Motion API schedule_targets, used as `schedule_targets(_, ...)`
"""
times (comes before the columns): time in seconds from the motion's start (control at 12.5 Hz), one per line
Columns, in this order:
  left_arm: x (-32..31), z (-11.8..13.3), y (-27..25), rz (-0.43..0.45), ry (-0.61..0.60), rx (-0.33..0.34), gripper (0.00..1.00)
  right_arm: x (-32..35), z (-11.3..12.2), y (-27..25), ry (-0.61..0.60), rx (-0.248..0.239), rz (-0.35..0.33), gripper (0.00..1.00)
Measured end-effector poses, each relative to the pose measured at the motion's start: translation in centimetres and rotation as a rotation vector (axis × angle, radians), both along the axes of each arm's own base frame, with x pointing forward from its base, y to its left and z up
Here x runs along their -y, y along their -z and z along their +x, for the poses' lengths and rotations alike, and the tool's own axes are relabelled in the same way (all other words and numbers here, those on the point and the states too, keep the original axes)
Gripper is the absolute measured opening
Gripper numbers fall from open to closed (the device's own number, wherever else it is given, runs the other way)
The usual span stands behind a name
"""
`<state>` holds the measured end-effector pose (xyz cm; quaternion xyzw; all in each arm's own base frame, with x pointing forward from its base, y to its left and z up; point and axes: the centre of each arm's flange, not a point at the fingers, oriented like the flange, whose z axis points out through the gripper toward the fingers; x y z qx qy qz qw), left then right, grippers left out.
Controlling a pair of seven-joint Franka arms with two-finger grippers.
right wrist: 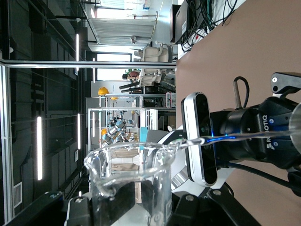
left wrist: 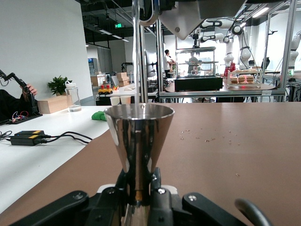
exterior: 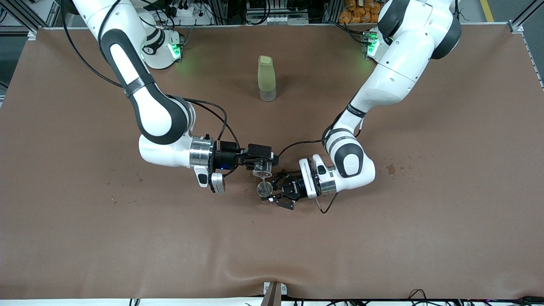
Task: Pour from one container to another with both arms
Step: 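Tilt the jigger with the left gripper, pouring into the beaker held by the right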
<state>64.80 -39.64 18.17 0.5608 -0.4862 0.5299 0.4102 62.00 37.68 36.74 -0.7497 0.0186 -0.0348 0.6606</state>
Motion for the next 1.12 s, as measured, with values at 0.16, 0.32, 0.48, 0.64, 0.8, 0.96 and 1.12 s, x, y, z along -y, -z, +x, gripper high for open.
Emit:
schedule_targets(0.16,0.0,0.0,0.0,0.0,0.0,0.0,0.21,0.0,0.1,-0.1,0.004,-0.016,0.003,0.15)
schedule_targets(0.32,0.0,0.0,0.0,0.0,0.0,0.0,0.21,0.1,0.1,0.0,0.011,-0.041,0.009,0.15)
schedule_targets(0.48,0.0,0.0,0.0,0.0,0.0,0.0,0.21,0.1,0.2,0.4,0.028,-0.072,0.031,0.15)
schedule_targets(0.64,0.0,0.0,0.0,0.0,0.0,0.0,0.21,0.0,0.3,1.0,0.052,-0.105,0.065,0.15)
schedule_targets(0.8,0.0,0.0,0.0,0.0,0.0,0.0,0.21,0.0,0.4,1.2,0.066,-0.133,0.086,0.15)
schedule_targets(0.96,0.0,-0.1,0.1,0.001,0.001,-0.003,0.21,0.0,0.4,1.3,0.07,-0.161,0.09,0.15)
schedule_targets(1.12,0.0,-0.2,0.3,0.003,0.002,-0.007,0.21,0.0,0.4,1.5,0.073,-0.182,0.093,0.15)
